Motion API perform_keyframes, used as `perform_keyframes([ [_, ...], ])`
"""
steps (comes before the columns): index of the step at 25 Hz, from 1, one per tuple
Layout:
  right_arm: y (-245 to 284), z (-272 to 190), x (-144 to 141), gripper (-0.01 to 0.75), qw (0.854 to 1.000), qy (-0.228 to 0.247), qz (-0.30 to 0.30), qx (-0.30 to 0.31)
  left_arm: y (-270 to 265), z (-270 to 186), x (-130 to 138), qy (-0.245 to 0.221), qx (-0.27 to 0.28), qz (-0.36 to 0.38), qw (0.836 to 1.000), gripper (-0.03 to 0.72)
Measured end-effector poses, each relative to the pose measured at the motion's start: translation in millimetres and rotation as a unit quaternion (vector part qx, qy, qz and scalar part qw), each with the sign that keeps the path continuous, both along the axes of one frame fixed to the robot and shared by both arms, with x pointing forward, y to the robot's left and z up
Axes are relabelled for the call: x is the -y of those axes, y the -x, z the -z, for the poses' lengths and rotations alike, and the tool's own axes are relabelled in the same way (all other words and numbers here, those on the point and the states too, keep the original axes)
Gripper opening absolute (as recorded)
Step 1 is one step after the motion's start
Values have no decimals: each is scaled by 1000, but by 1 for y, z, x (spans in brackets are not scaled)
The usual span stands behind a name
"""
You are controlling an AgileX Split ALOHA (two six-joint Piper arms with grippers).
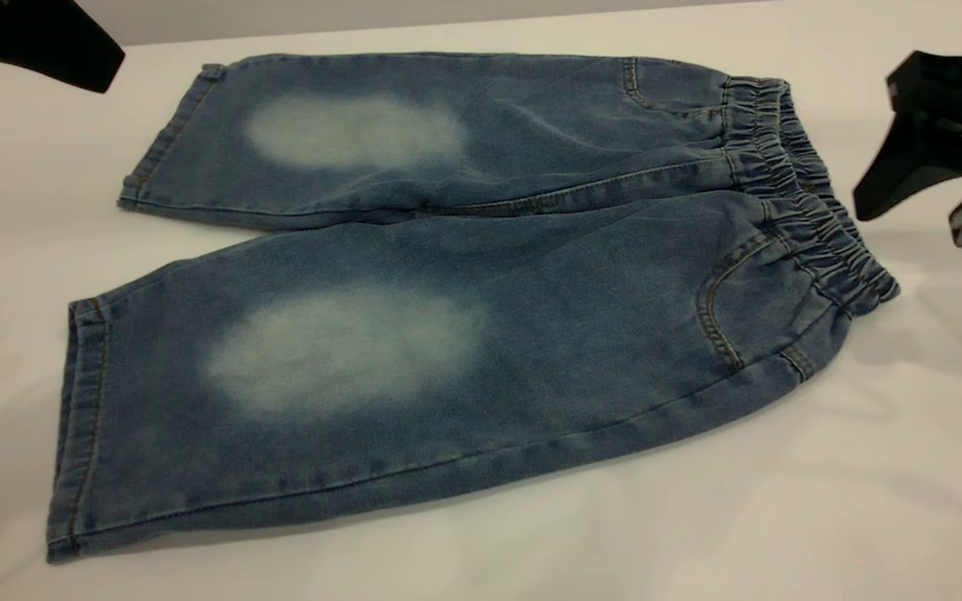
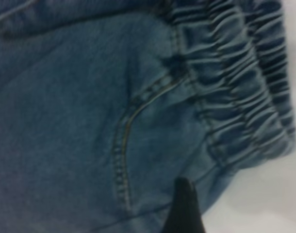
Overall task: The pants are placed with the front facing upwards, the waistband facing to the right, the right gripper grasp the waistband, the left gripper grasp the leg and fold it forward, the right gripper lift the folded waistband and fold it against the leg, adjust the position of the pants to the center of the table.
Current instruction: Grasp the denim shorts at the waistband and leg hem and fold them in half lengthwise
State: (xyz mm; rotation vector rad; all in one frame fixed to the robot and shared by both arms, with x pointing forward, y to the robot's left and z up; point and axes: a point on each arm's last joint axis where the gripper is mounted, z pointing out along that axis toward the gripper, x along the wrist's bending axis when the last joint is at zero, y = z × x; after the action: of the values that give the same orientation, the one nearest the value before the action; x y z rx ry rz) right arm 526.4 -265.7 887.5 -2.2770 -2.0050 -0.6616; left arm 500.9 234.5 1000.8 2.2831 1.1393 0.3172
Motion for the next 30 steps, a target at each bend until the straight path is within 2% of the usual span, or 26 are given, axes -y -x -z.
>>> perform_keyframes([
  [5,-3,5,23,481,999,-39,4,-32,0,0,0,0,-1,1,1000,284],
  [7,-5,4,29,481,998,-57,16,-24,0,0,0,0,-1,1,1000,284],
  [14,-7,22,28,481,991,-130,4,-28,0,0,0,0,-1,1,1000,284],
  [18,-7,37,28,481,990,-132,10,-42,0,0,0,0,0,1,1000,284],
  [25,-10,50,34,481,994,-100,27,-46,0,0,0,1,-1,1,1000,284],
  [30,-7,63,34,481,992,-99,30,-65,0,0,0,2,-2,1,1000,284],
])
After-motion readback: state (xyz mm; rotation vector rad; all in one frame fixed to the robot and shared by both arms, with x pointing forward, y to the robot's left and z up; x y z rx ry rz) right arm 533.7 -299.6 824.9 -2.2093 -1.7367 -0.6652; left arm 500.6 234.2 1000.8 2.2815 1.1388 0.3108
